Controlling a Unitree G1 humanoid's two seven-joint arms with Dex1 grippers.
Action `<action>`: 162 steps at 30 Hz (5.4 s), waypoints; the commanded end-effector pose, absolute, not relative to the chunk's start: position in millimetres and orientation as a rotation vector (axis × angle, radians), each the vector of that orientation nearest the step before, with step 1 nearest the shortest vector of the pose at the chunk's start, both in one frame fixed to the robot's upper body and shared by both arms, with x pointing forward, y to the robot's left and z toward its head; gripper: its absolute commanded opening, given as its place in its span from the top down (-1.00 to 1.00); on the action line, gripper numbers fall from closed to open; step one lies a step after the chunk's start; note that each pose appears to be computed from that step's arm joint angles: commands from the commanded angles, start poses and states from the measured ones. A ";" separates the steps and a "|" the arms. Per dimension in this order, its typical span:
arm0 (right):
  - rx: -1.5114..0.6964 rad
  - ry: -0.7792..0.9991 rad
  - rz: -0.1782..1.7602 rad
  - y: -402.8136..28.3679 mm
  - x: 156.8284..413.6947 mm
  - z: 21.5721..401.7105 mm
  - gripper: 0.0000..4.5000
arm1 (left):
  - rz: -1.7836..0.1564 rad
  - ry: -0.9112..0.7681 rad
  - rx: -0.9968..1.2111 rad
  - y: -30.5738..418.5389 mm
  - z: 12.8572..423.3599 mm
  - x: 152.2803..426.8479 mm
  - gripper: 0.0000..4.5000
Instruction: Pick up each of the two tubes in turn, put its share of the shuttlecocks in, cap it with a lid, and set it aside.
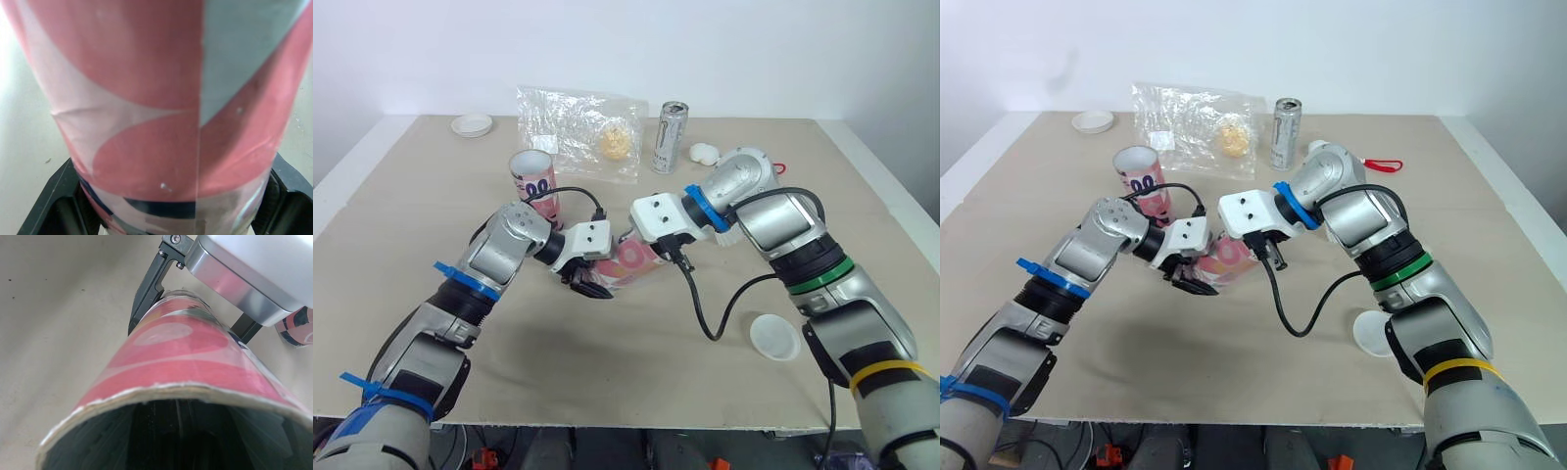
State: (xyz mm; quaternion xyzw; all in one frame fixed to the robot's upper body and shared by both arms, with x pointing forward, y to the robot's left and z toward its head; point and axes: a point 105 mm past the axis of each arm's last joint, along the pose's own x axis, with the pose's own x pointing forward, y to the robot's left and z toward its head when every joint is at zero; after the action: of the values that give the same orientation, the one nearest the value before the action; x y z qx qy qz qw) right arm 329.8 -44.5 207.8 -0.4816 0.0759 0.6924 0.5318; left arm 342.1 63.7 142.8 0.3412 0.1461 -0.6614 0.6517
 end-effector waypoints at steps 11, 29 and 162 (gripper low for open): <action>-1.054 0.120 1.619 -71.9 313.2 262.5 0.99 | -1.534 0.314 0.759 56.7 140.0 336.6 -0.45; -0.432 0.019 1.035 -176.6 282.7 300.1 0.99 | -1.462 -0.009 0.415 39.5 145.3 332.5 -0.45; -0.939 0.001 1.517 -83.0 294.7 268.8 0.99 | -1.381 0.025 0.276 24.1 58.0 303.0 -0.45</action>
State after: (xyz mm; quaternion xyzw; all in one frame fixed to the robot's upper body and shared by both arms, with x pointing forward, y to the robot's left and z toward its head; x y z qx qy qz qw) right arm 296.1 -84.5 260.9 -0.3929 0.0146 0.6641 0.6359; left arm 301.8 11.2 87.3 0.1247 -0.0561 -0.6496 0.7479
